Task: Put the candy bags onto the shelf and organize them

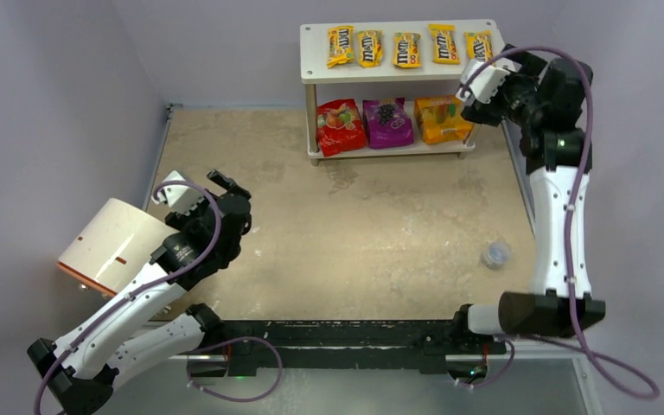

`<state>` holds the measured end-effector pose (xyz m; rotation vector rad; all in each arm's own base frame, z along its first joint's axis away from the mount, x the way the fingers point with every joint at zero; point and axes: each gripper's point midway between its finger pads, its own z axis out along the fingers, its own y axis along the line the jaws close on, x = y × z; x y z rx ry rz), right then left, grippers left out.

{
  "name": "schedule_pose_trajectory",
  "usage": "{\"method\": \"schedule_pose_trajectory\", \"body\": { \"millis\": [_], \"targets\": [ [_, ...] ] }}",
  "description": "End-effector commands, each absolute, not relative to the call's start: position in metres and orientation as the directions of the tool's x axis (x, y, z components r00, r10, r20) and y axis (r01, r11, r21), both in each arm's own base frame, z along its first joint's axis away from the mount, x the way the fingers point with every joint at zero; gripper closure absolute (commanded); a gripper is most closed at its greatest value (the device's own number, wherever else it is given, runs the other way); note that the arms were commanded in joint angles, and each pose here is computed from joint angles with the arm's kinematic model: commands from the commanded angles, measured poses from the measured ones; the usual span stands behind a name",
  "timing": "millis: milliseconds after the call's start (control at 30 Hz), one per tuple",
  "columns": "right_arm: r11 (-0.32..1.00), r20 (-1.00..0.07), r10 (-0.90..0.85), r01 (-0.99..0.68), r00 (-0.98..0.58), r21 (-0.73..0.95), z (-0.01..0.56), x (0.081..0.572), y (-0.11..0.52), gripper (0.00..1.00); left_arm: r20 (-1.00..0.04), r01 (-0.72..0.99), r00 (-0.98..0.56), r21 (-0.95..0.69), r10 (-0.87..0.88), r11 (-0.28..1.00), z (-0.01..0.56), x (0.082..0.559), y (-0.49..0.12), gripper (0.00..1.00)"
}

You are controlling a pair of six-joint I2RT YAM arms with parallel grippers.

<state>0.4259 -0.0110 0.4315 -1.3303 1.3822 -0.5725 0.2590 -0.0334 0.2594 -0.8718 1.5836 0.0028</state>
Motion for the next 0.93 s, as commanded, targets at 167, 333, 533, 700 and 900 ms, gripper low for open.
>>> {"method": "schedule_pose_trajectory", "body": {
  "millis": [167, 333, 533, 700, 900],
  "targets": [
    [0.907, -0.852, 0.418, -0.197, 0.315, 0.372, 0.481, 0.329, 0.008, 0.01, -0.849, -0.347, -0.135, -0.443, -0.512, 0.826, 0.243, 0.273, -0.081, 0.00],
    [0.818, -0.818, 0.576, 0.000, -0.016, 0.576, 0.341, 0.313, 0.009, 0.01, -0.851, -0.257, -0.217, -0.423, -0.478, 0.869, 0.231, 0.271, -0.097, 0.00],
    [0.819, -0.813, 0.561, 0.251, -0.157, 0.516, 0.237, 0.280, -0.012, 0.01, -0.855, -0.051, -0.348, -0.391, -0.383, 0.919, 0.212, 0.267, -0.135, 0.00],
    [0.816, -0.834, 0.540, 0.312, -0.115, 0.486, 0.213, 0.264, -0.026, 0.01, -0.854, 0.033, -0.403, -0.374, -0.330, 0.927, 0.208, 0.260, -0.147, 0.00],
    [0.831, -0.850, 0.516, 0.303, -0.105, 0.467, 0.211, 0.265, -0.027, 0.01, -0.852, 0.030, -0.398, -0.382, -0.340, 0.924, 0.211, 0.257, -0.144, 0.00]
  ]
}}
